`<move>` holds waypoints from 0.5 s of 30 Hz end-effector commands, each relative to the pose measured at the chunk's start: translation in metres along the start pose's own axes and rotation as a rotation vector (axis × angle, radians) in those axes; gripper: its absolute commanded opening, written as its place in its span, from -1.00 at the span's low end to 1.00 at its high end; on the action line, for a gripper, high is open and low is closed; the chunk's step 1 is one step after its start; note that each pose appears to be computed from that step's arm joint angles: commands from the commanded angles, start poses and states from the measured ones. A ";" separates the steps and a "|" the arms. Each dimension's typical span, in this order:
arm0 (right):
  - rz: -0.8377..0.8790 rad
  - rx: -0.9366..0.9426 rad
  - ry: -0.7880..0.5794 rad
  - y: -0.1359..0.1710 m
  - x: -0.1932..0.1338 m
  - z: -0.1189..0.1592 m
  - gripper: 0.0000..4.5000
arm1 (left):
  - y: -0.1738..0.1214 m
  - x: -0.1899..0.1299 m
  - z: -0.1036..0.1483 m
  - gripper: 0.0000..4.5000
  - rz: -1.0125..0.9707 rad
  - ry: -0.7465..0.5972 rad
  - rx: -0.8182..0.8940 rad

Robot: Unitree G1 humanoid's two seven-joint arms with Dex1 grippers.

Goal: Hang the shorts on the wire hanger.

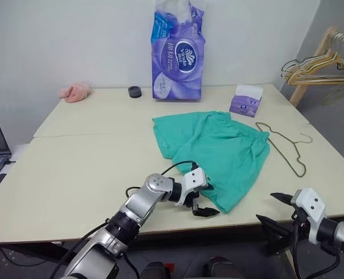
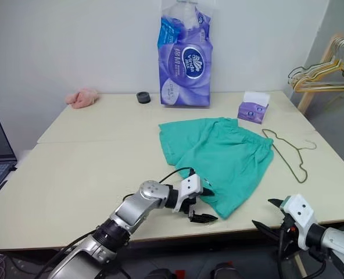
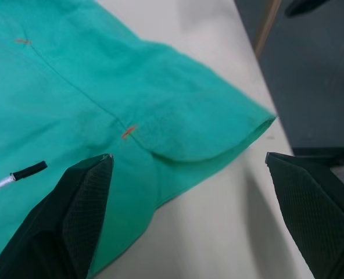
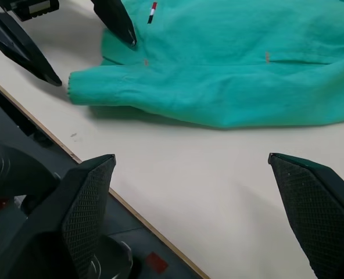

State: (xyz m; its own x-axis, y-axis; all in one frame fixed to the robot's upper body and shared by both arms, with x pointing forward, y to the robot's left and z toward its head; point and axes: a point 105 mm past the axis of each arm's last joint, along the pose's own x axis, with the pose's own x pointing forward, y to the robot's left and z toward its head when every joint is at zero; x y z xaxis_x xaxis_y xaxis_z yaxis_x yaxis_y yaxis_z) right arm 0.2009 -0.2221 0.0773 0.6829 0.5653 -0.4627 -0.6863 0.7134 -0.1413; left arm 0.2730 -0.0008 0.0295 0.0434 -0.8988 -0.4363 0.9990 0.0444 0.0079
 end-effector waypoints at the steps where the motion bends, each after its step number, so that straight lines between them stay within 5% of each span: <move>1: -0.035 -0.051 -0.031 -0.008 -0.005 0.012 1.00 | -0.004 0.008 0.004 0.98 -0.024 -0.007 0.079; 3: -0.058 -0.064 -0.034 -0.011 -0.008 0.014 1.00 | -0.003 0.011 0.001 0.98 -0.020 -0.007 0.086; 15: -0.141 -0.111 -0.053 -0.031 -0.015 0.019 1.00 | 0.023 0.012 0.015 -0.60 0.136 -0.106 0.116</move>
State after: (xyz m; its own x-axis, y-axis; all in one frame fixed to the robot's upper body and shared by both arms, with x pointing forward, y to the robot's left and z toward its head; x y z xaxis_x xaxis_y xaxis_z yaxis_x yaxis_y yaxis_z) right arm 0.2116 -0.2452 0.0946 0.7645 0.4842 -0.4256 -0.6145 0.7468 -0.2542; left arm 0.2874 -0.0162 0.0231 0.1348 -0.9183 -0.3721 0.9882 0.0970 0.1184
